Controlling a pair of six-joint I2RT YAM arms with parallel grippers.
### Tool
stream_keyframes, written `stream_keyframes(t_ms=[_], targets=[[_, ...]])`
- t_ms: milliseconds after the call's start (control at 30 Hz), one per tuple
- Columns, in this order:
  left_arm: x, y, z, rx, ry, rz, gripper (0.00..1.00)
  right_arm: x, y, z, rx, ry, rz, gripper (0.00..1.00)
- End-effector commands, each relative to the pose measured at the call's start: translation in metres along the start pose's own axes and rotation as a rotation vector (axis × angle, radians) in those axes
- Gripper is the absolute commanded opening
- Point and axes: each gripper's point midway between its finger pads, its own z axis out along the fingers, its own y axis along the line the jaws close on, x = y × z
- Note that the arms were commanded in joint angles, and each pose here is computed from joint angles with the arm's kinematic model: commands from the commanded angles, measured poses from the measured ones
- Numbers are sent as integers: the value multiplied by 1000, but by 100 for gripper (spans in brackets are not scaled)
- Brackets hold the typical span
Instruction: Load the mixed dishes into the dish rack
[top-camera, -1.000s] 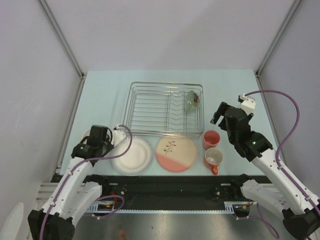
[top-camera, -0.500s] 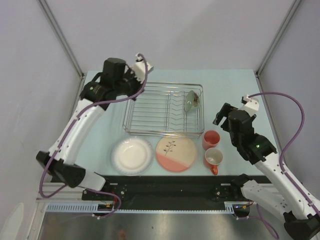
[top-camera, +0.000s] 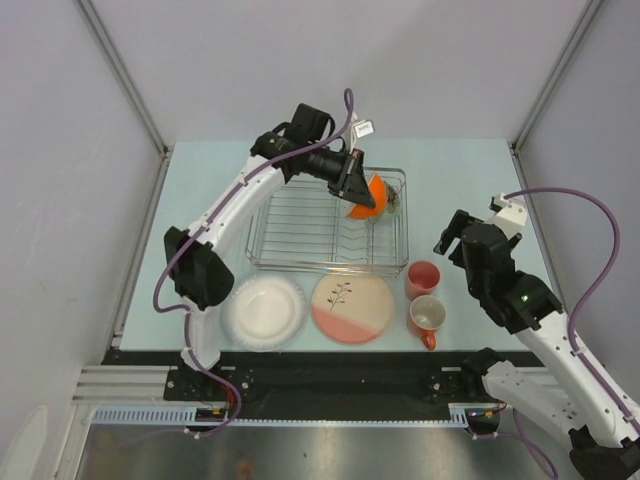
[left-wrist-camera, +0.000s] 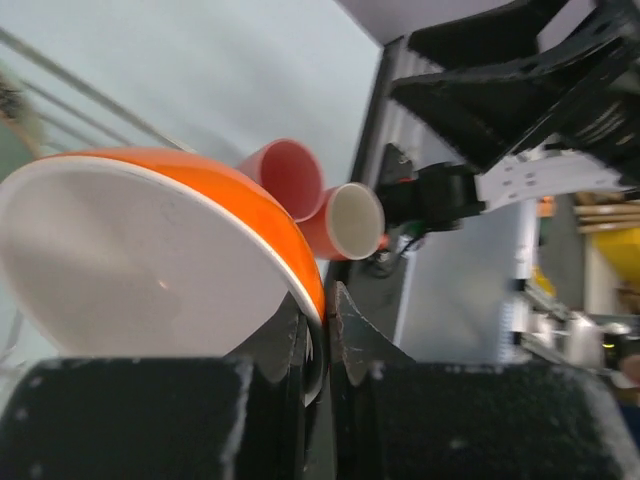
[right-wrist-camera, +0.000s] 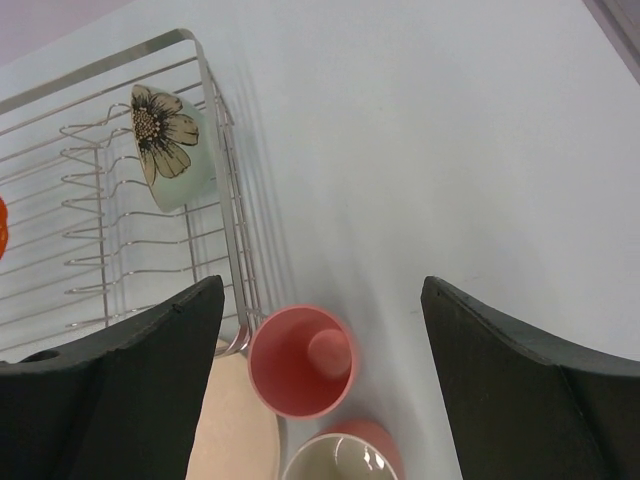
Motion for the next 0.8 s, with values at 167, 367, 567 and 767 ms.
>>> stream_keyframes(t_ms=[167,367,567,767], targets=[[5,-64,21,349,-23,-180,0,-15,1,-8,11,-34,26,84],[6,-43,42,355,-80,-289,0,-15,1,-12,9,-33,31,84],[-3,-25,62,342,-120,-312,0,-15,-3,-15,10,-33,35,84],[9,-6,76,320,-117,-343,0,-18,-5,-20,9,-37,38,83]])
